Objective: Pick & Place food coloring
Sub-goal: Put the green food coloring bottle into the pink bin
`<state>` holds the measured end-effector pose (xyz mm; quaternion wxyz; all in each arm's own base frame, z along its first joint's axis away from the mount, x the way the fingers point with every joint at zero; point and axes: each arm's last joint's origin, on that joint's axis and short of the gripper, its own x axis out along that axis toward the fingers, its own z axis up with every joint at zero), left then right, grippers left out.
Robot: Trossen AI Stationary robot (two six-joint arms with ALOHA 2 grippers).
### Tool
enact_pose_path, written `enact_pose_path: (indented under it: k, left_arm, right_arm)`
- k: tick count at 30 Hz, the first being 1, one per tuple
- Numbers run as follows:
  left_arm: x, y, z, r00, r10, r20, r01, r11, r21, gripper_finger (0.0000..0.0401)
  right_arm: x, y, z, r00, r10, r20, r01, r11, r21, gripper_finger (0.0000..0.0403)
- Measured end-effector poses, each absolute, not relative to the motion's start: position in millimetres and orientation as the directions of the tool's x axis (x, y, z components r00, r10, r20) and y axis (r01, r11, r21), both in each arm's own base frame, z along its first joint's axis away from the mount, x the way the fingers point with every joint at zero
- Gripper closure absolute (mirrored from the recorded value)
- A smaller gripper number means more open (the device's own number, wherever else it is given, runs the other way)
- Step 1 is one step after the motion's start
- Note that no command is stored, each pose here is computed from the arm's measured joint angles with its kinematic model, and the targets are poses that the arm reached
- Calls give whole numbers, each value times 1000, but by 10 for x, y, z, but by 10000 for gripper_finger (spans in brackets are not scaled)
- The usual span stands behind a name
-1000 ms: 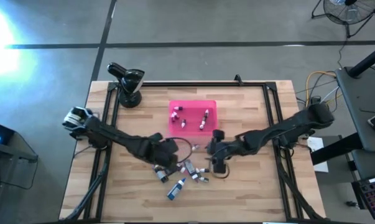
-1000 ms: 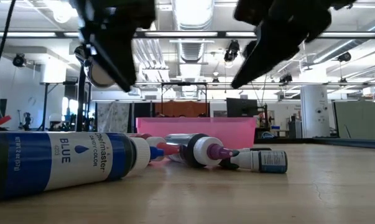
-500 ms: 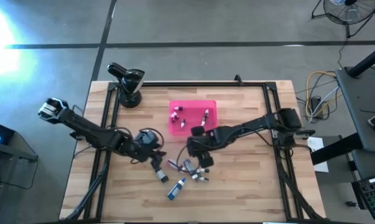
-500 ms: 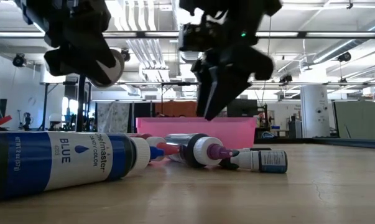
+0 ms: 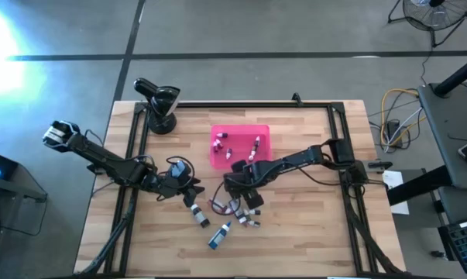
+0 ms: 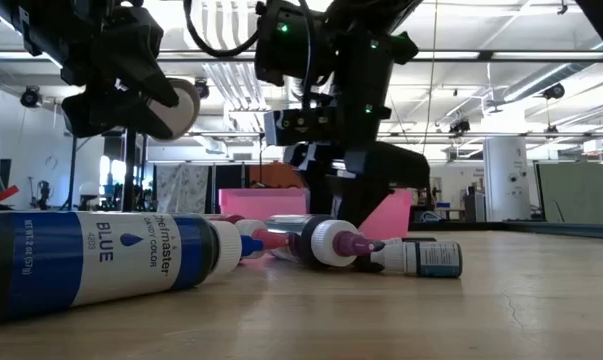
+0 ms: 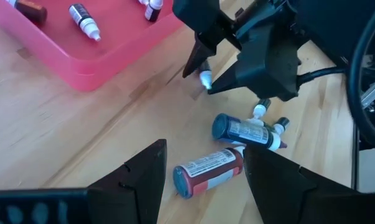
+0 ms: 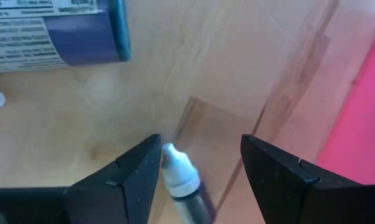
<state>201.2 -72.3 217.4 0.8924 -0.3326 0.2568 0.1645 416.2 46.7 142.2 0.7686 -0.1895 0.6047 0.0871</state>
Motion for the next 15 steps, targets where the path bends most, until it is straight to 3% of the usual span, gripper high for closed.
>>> enact_pose_path:
  k: [11, 15]
  left_arm:
    - [2012, -720, 2172, 813, 130, -567, -467, 728, -502, 213]
    - [2012, -713, 2174, 814, 153, -560, -477, 726, -495, 213]
  right_arm:
    - [4088, 349, 1419, 165, -73, -984, -334, 934, -125, 185]
    - [4084, 352, 1416, 160, -42, -986, -308, 947, -90, 205]
